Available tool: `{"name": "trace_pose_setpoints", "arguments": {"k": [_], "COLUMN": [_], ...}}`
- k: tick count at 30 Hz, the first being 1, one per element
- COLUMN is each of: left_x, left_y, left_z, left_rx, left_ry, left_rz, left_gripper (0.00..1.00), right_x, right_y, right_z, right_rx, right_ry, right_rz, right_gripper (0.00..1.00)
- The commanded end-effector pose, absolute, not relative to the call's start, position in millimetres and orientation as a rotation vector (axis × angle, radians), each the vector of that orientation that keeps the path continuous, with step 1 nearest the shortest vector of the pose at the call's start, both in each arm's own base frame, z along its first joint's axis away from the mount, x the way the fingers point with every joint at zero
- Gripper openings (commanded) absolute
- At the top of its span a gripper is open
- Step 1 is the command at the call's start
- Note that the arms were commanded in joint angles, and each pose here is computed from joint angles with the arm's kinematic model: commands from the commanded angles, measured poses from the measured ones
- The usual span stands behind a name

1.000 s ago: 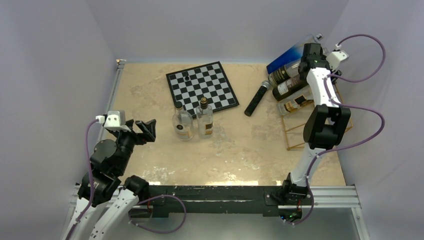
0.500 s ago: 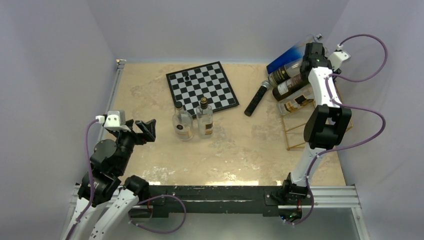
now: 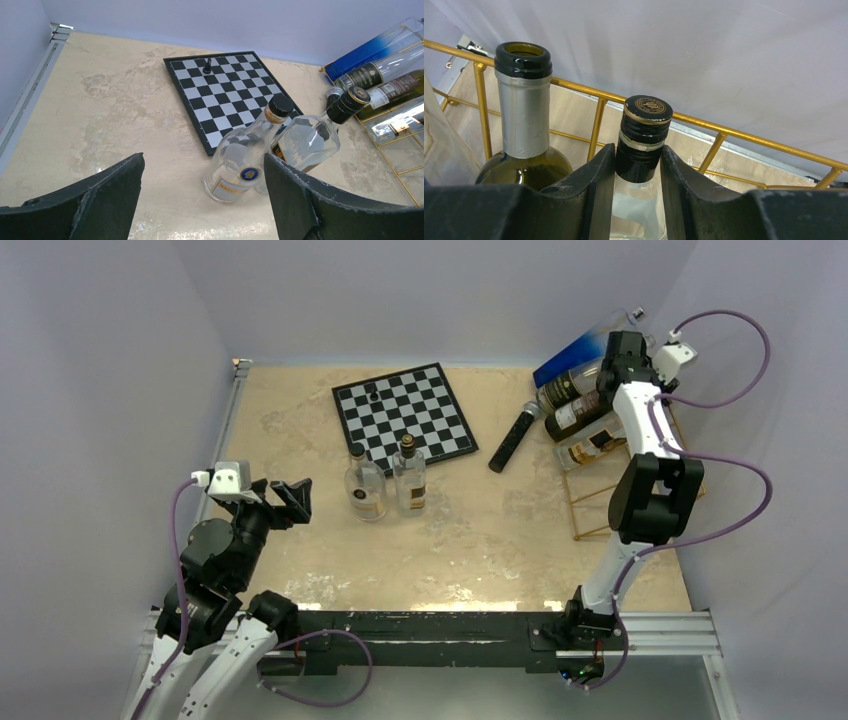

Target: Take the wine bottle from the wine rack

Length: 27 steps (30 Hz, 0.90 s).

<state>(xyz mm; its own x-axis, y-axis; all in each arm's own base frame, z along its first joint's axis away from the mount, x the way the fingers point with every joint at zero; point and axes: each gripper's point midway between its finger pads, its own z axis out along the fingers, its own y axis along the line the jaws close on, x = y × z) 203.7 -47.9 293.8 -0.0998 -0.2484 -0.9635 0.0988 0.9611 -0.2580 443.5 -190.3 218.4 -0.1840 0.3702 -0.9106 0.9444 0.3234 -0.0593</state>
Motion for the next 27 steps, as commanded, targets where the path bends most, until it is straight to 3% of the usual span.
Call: {"name": "trace_pose_setpoints", "arguments": {"k": [1,12,20,27], "left_x": [208,207,206,207], "left_y": [-49,-49,-50,-49], "left_z": [299,299,300,299], "left_rx": [-0.122,-0.121,-0.116,-0.119], "left_ry": [1.627,1.625,1.624,1.627], "left_rz": [-0.295,-0.298,-0.303,-0.298], "left_gripper": [0.92,0.92,0.92,0.92], "right_x": [444,435,439,438], "right_y": [-182,-164,-177,-184], "right_z": [254,264,246,236], "right_rx": [1.124,1.100,1.099,1.123], "right_ry": [1.653,1.632,1.667,1.675], "right_rz": [-0.841,-0.779,-0.856,-0.857], "right_gripper": [0.24,0.18,0.26,0.42]}}
